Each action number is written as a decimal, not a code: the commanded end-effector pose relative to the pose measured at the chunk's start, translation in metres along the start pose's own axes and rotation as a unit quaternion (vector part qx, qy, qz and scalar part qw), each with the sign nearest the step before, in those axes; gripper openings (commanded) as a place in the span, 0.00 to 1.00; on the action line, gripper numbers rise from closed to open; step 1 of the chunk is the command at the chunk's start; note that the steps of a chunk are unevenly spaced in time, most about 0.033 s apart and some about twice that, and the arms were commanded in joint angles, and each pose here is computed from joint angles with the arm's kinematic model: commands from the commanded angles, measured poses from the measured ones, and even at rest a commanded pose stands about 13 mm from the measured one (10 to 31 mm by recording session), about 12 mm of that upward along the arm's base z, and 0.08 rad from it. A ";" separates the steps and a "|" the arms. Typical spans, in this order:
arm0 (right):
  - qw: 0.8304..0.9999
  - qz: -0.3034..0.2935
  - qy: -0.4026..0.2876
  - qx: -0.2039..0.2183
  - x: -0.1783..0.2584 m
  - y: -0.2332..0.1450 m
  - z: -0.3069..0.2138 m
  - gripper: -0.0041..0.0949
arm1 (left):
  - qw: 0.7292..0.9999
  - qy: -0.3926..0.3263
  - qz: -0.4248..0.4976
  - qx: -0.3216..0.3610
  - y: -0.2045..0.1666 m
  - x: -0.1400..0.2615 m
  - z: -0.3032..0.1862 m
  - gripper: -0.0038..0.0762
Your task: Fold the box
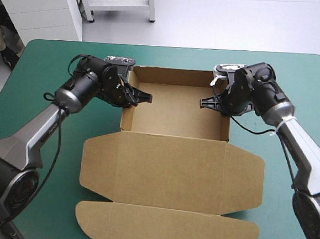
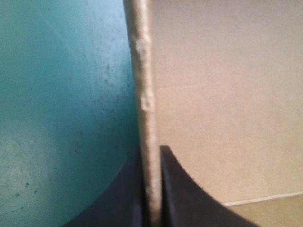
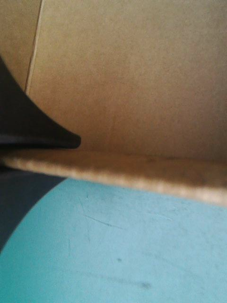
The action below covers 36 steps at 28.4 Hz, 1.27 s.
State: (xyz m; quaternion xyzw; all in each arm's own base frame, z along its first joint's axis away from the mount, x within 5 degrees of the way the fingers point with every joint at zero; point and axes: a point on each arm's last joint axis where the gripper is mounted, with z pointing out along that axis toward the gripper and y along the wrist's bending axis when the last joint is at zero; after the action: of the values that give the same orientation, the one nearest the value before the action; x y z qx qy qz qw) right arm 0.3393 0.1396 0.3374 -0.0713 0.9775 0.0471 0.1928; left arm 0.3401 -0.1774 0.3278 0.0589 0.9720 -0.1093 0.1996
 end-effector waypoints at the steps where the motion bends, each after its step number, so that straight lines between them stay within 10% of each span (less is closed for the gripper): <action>1: 0.999 -0.012 0.003 -0.045 -0.002 0.011 -0.003 0.02 | 1.000 -0.016 0.002 0.014 -0.007 -0.007 -0.006 0.04; 19: 0.998 -0.021 0.051 -0.032 -0.005 0.012 0.039 0.04 | 0.999 0.047 0.004 -0.017 -0.004 -0.005 0.040 0.04; 27: 0.998 -0.021 0.051 -0.032 -0.005 0.012 0.039 0.43 | 0.998 0.062 0.023 -0.018 -0.003 -0.003 0.046 0.14; 32: 0.998 -0.009 0.043 -0.033 -0.007 0.013 0.039 0.70 | 0.997 0.066 0.026 -0.017 -0.003 -0.003 0.046 0.38; 36: 0.999 0.001 0.036 -0.022 -0.008 0.011 0.039 0.71 | 0.997 0.068 0.027 -0.021 -0.003 -0.002 0.045 0.59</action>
State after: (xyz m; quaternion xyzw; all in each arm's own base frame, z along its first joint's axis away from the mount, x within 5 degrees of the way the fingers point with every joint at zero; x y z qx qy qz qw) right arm 0.3635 0.1577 0.2781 -0.0790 0.9889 0.0589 0.1109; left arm 0.3653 -0.1908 0.2602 0.0858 0.9891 -0.0629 0.1021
